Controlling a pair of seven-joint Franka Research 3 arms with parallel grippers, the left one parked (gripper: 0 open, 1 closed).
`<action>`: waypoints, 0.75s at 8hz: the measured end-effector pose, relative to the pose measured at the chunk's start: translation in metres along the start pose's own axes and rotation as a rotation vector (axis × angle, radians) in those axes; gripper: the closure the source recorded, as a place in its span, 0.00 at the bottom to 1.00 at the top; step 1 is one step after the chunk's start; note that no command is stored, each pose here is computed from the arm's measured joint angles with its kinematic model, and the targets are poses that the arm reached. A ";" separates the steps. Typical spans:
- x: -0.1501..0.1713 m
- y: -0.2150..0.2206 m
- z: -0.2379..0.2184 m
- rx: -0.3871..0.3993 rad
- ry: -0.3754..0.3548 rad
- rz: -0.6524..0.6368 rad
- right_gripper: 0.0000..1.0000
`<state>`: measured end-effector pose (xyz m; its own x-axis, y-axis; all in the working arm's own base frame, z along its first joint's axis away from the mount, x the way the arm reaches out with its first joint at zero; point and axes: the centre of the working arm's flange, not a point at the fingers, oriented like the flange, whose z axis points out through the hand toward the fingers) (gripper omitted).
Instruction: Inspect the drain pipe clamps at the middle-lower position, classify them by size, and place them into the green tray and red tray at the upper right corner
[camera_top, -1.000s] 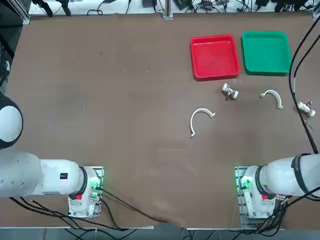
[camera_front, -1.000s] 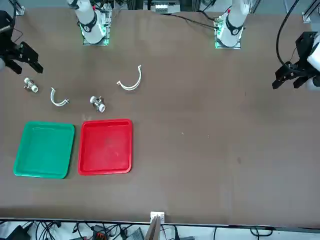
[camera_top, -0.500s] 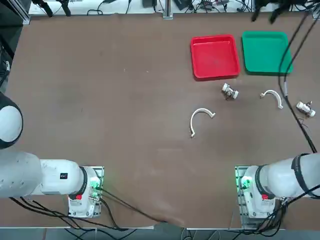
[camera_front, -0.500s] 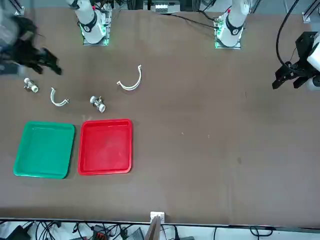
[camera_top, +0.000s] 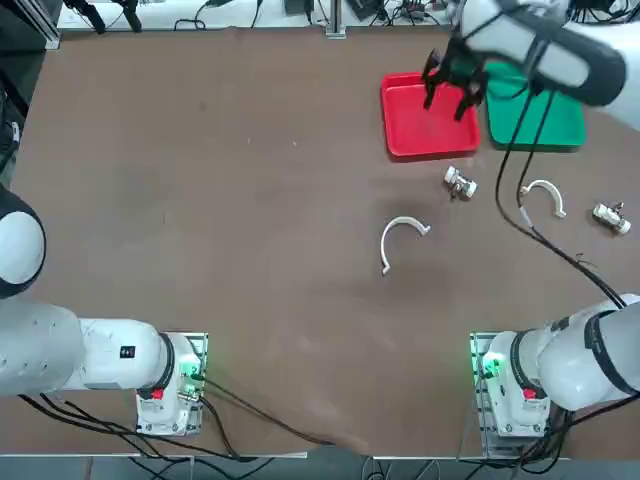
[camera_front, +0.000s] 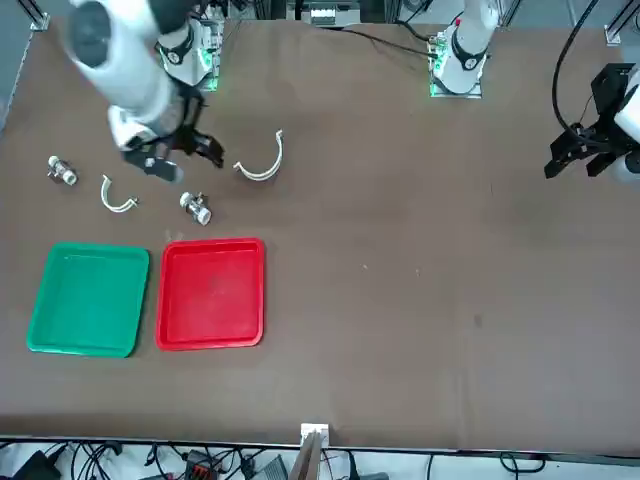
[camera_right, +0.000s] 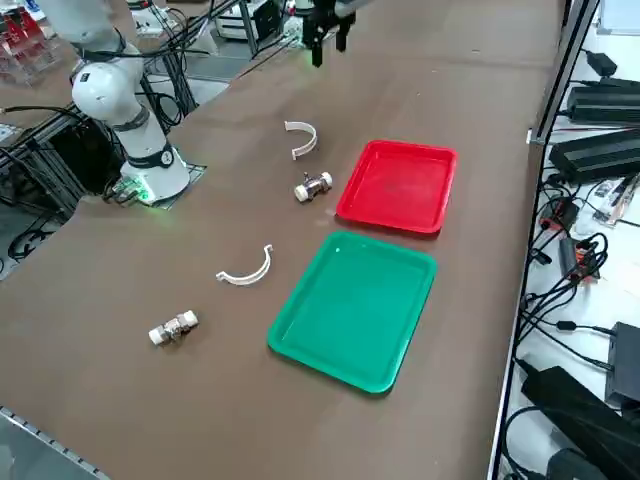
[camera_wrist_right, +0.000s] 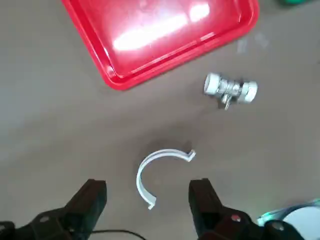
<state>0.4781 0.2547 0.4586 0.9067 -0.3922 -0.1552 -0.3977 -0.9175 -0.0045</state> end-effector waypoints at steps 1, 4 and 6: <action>-0.018 -0.007 0.038 -0.004 0.004 0.038 0.00; -0.060 -0.013 0.131 -0.004 0.033 0.152 0.00; -0.078 -0.028 0.175 0.005 0.052 0.239 0.00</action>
<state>0.3938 0.3231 0.2977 0.7927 -0.6012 -0.1013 -0.6024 -0.7979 0.0216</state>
